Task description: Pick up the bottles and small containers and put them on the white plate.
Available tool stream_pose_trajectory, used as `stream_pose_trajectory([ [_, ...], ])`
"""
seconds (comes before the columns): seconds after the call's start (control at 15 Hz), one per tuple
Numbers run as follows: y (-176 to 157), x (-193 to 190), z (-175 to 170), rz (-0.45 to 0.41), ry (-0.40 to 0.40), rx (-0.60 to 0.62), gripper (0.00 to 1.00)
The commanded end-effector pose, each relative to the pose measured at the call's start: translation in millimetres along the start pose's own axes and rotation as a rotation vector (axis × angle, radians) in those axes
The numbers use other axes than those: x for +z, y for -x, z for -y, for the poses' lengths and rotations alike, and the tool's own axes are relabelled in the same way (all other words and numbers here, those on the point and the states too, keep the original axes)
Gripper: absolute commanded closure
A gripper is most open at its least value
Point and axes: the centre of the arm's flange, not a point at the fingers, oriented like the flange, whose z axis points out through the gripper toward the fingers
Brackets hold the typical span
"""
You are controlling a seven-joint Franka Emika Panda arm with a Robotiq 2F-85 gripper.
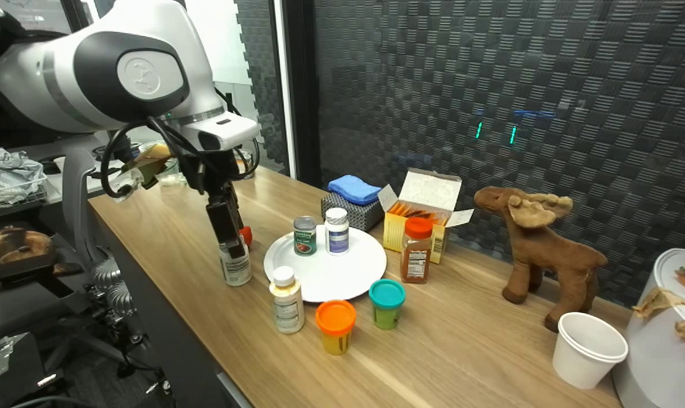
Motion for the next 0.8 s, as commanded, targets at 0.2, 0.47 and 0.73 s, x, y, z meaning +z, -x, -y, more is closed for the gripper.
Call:
stream_pose_trajectory([
  [0.2,16,-24,-11,-0.006,0.0,0.02,0.62],
  [0.47,18,-39,-21,-0.018,0.026,0.043,0.81],
  [0.73,-2,-64,-26,-0.048,0.015,0.078,0.81],
])
